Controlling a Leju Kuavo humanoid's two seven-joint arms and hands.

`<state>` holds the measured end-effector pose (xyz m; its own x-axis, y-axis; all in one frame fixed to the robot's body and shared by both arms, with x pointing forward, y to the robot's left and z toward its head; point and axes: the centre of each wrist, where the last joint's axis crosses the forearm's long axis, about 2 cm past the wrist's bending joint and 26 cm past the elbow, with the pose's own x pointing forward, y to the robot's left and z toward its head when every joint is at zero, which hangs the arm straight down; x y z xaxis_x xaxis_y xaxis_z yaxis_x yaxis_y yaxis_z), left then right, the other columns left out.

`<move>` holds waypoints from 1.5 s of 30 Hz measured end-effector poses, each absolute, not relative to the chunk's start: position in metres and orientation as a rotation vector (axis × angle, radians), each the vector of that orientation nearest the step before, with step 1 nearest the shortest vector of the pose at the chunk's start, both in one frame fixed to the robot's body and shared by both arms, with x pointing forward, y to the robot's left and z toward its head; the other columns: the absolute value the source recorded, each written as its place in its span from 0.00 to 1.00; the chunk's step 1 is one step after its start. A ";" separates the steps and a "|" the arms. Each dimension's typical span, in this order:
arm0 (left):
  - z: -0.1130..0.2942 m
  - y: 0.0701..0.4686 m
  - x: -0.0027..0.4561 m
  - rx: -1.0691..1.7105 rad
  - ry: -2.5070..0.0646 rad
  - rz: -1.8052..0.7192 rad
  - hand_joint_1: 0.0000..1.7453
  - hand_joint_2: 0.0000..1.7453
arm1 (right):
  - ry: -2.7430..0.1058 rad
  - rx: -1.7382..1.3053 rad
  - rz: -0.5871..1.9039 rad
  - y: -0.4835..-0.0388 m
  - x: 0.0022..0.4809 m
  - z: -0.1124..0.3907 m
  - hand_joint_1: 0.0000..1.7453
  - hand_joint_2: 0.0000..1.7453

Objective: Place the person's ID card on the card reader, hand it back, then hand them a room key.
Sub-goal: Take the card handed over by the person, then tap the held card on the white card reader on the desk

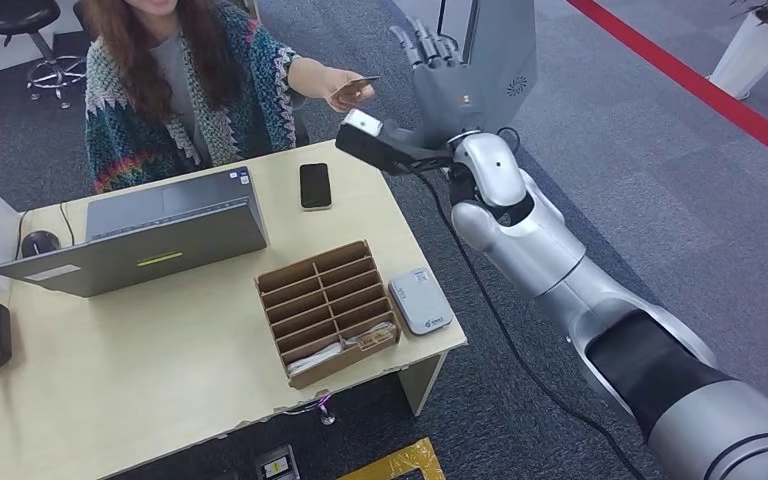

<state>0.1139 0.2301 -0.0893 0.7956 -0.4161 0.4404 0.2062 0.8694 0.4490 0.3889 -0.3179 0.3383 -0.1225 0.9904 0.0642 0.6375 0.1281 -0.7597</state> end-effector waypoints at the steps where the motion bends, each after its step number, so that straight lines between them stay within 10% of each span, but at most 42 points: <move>1: -0.088 0.230 0.117 0.395 -0.564 -0.351 0.00 0.00 | -1.820 -1.574 0.844 -0.311 0.389 0.336 0.00 1.00; 17: -0.088 0.232 0.120 0.396 -0.572 -0.361 0.00 0.00 | -1.813 -1.372 1.267 -0.248 0.391 0.293 0.00 1.00; 21: -0.089 0.233 0.117 0.398 -0.570 -0.361 0.00 0.00 | -1.808 -1.341 1.289 -0.243 0.393 0.289 0.99 1.00; 45: -0.091 0.235 0.111 0.385 -0.562 -0.359 0.00 0.00 | -1.789 -1.249 1.278 -0.240 0.401 0.285 1.00 1.00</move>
